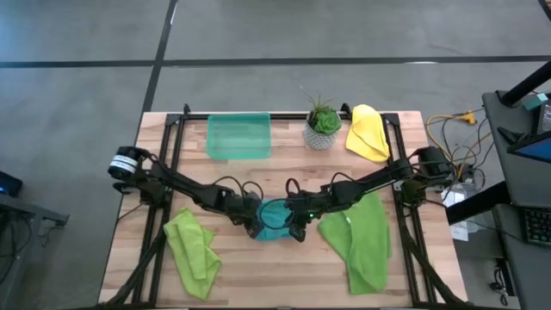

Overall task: Fold microfiber towels
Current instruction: Fold the blue microfiber cloth

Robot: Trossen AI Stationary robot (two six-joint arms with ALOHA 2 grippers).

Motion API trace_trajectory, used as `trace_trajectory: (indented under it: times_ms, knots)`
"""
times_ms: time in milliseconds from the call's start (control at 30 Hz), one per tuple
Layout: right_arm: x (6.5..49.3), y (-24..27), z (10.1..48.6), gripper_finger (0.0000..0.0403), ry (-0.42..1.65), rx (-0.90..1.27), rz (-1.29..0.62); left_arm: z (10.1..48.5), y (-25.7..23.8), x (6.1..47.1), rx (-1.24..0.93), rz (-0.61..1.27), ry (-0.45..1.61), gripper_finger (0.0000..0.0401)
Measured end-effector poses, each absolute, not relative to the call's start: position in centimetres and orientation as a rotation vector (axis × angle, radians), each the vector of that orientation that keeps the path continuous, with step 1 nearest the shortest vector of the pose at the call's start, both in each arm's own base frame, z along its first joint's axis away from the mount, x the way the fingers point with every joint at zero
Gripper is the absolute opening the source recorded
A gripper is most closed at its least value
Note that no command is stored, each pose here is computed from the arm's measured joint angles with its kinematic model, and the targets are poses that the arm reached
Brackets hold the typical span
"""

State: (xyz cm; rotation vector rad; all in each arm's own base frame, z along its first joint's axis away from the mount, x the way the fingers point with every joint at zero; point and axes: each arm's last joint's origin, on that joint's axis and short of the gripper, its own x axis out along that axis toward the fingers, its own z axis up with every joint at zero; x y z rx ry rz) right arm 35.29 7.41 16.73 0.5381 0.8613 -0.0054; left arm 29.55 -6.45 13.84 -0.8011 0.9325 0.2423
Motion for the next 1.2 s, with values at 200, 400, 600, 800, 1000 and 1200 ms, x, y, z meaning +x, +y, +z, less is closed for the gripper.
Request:
trace_trajectory:
  times_ms: [200,400,600,800,1000,1200]
  knots:
    - [34.3,7.0,15.3,0.0086,0.889,0.507,-0.102,16.7,-6.3,29.4,-0.78,0.257,0.851,0.0]
    - [33.7,6.8,13.9,0.0079,0.935,0.505,-0.15,17.6,-6.3,29.7,-0.725,0.237,0.784,0.0]
    - [33.7,6.8,13.0,0.0056,0.952,0.512,-0.162,16.1,-5.6,30.8,-0.674,0.25,0.745,0.0]
    - [33.9,6.8,12.8,0.0048,0.946,0.515,-0.16,13.7,-4.7,31.5,-0.662,0.314,0.815,0.0]
    - [33.9,6.8,12.8,0.0048,0.943,0.523,-0.161,13.6,-4.4,31.1,-0.662,0.36,0.833,0.0]
    - [33.9,6.8,15.3,0.0047,0.857,0.509,-0.108,17.5,-4.1,30.3,-0.54,0.321,0.706,0.0]
